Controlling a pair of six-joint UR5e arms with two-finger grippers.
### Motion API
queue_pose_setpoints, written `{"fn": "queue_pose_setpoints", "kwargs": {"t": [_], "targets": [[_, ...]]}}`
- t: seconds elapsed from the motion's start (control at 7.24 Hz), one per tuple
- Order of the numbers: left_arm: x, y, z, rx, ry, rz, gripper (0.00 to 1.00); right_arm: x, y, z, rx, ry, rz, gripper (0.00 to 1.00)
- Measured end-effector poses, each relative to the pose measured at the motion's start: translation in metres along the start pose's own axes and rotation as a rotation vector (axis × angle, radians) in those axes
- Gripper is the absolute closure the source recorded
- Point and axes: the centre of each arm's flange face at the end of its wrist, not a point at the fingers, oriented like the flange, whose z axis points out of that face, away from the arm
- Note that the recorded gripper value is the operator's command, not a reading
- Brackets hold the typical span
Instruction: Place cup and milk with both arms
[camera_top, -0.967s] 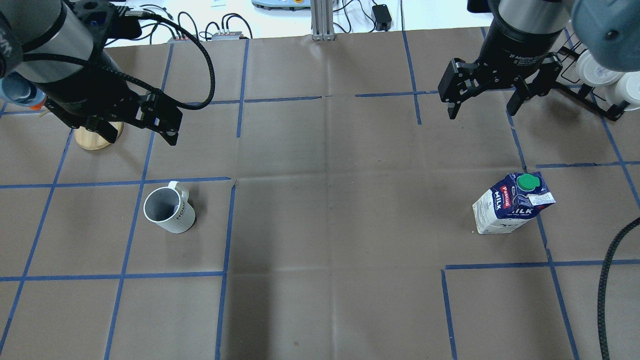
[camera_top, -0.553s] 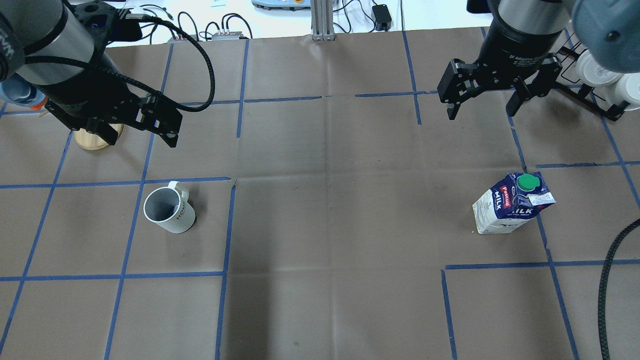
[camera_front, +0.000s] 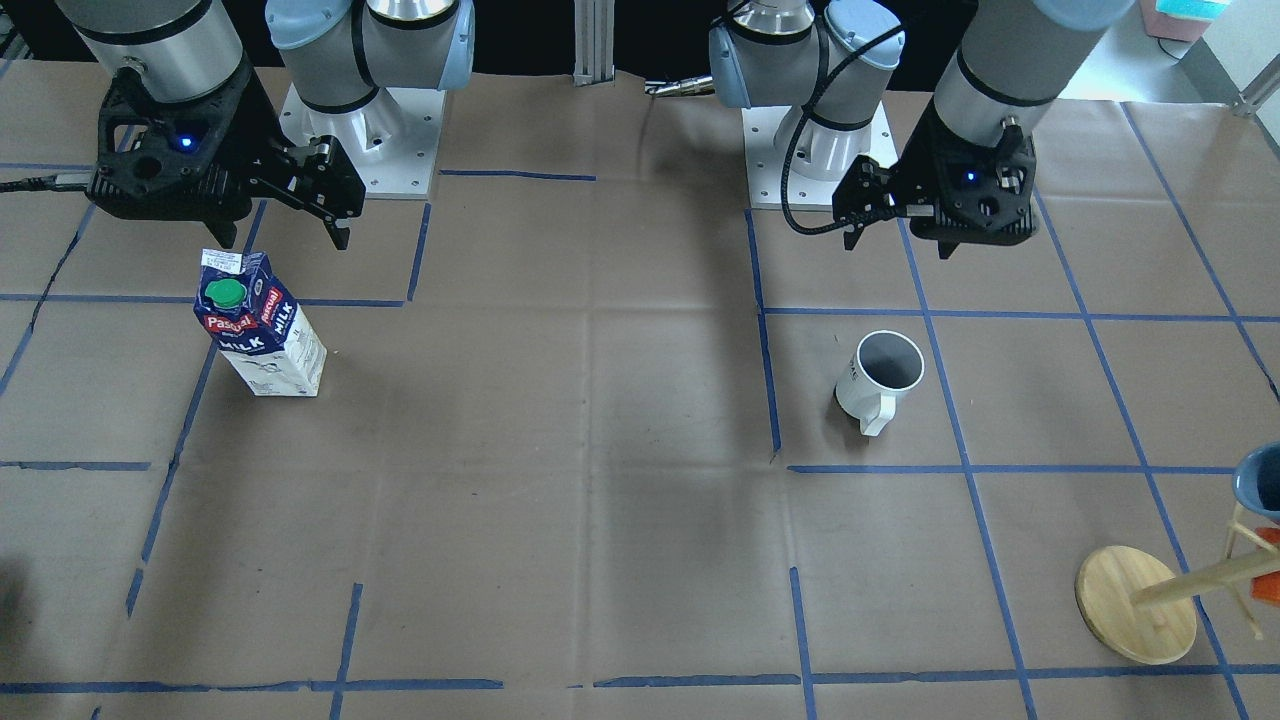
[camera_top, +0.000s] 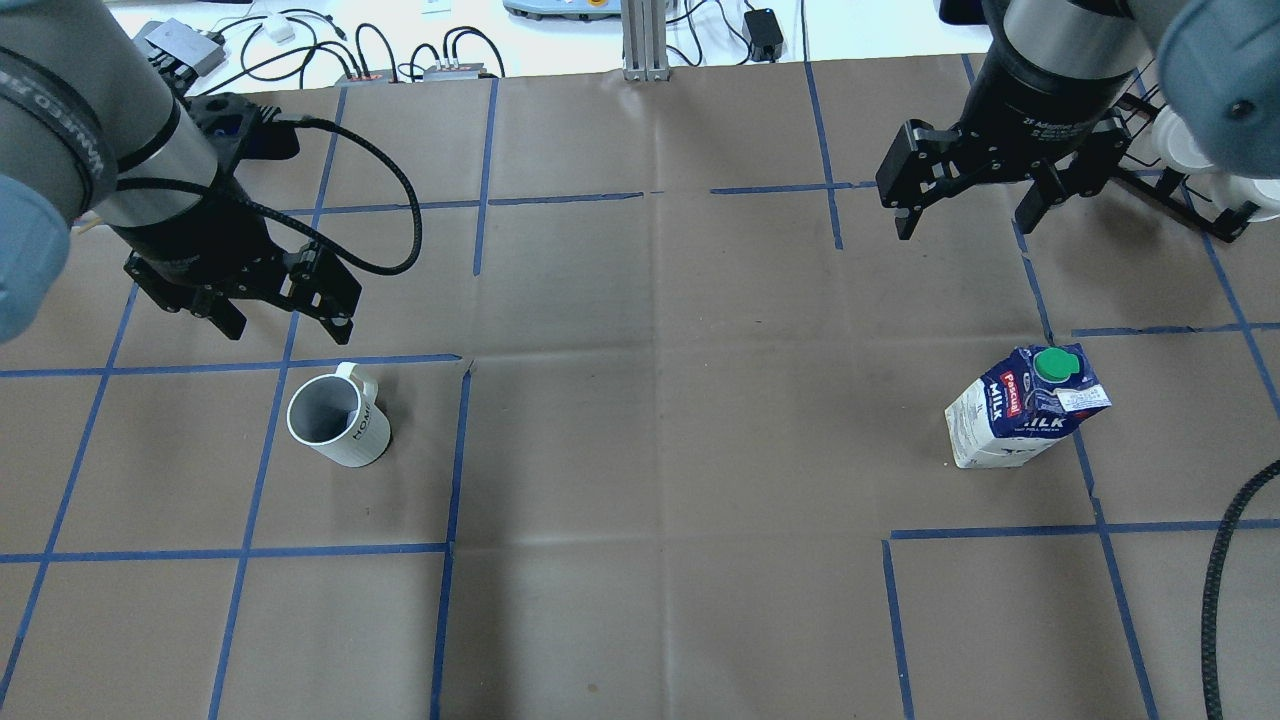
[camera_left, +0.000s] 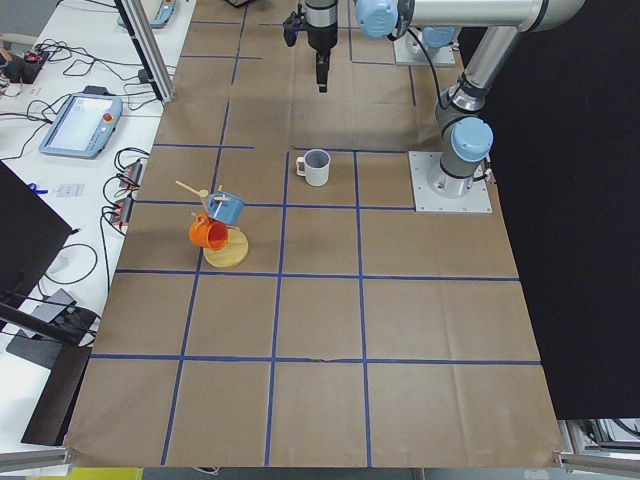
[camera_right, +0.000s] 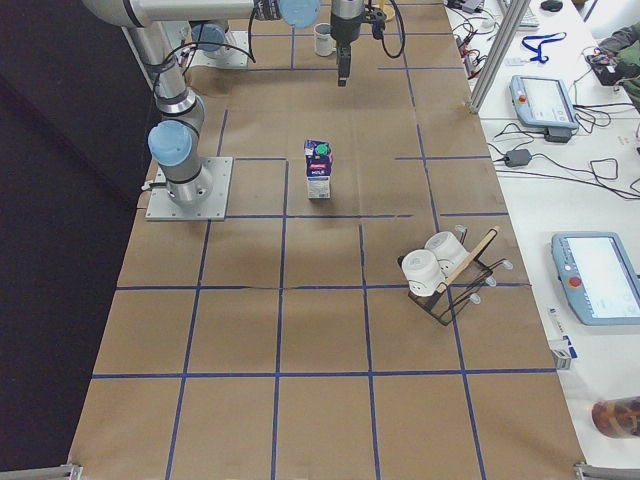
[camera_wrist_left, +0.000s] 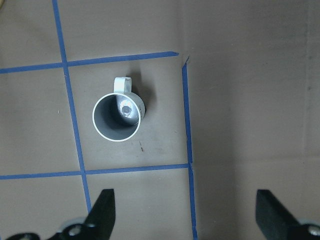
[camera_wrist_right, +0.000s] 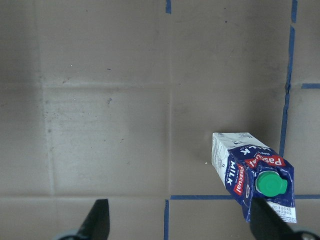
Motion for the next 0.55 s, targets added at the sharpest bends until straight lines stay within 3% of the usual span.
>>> {"fn": "queue_pose_setpoints", "kwargs": {"t": [0.28,0.55], "targets": [[-0.041,0.002,0.073,0.024,-0.005,0.013,0.0,0.0,0.0,-0.001,0.004,-0.001,0.0,0.0],[-0.077,0.004,0.119,0.031,-0.005,-0.028,0.0,0.0,0.0,0.0,0.006,-0.002,0.0,0.0]]}}
